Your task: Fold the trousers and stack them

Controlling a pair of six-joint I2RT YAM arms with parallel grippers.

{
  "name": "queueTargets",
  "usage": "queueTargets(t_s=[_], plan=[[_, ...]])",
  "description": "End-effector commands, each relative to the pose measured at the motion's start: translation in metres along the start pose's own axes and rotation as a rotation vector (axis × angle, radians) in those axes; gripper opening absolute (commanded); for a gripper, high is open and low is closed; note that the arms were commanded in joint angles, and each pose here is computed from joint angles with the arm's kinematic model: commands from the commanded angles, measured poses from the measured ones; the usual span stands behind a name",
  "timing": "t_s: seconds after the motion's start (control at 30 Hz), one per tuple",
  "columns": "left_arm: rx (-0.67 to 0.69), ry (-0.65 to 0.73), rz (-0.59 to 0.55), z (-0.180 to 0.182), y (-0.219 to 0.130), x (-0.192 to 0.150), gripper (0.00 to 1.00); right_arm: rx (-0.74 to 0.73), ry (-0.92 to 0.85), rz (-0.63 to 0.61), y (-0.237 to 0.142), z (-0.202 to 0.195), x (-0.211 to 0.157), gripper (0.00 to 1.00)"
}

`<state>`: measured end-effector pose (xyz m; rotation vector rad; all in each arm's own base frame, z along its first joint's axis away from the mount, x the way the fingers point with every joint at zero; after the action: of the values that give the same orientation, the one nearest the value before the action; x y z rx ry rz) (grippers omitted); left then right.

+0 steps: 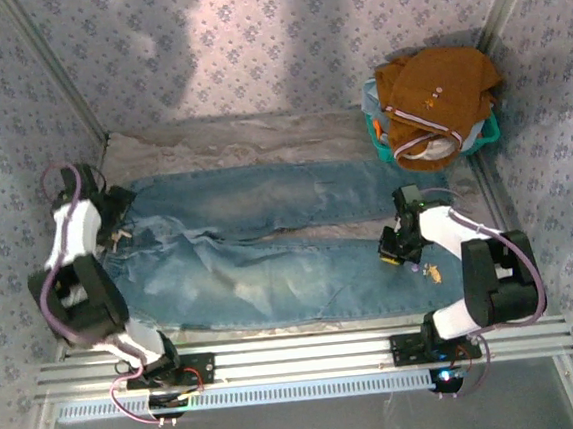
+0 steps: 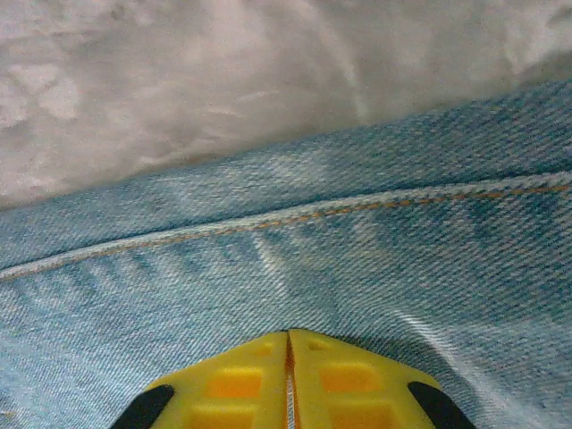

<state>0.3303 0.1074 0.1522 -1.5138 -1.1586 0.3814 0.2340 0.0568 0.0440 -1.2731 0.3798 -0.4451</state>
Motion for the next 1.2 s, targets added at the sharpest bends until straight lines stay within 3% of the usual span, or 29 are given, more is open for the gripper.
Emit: queueTargets(t_s=[0.0, 0.2, 0.5, 0.67, 0.83, 1.03, 1.17], plan=[[0.147, -0.098, 0.007, 0.058, -0.006, -0.035, 1.00, -0.041, 0.013, 0.024, 0.010, -0.011, 0.010, 0.10], [0.330, -0.155, -0.044, 0.125, -0.036, -0.065, 0.98, 0.012, -0.003, -0.034, -0.001, 0.014, 0.033, 0.11], [0.466, -0.295, -0.099, 0.177, -0.039, -0.100, 0.92, 0.077, -0.099, -0.083, -0.040, 0.053, 0.027, 0.15], [0.405, -0.345, -0.092, 0.190, -0.013, -0.108, 0.88, 0.104, -0.122, -0.100, -0.057, 0.055, 0.017, 0.15], [0.298, -0.324, -0.169, 0.186, 0.001, -0.094, 0.83, 0.115, -0.131, -0.103, -0.064, 0.052, 0.009, 0.16], [0.148, -0.305, -0.259, 0.164, -0.013, -0.074, 0.81, 0.110, -0.138, -0.093, -0.063, 0.053, 0.002, 0.16], [0.197, -0.284, -0.296, 0.168, -0.027, -0.069, 0.84, 0.112, -0.145, -0.100, -0.063, 0.058, 0.003, 0.16]])
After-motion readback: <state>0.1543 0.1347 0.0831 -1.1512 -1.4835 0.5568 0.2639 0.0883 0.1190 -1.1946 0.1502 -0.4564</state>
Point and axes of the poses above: each hand's point on the last joint's axis, 136 mm out from that joint toward the fingers, its own y axis out along the fingers, its own z axis along the line the jaws close on, x = y × z, the point moved 3 cm from there along -y, back along the fingers, and after that the axes turned 8 degrees about y, right-handed, at the moved point
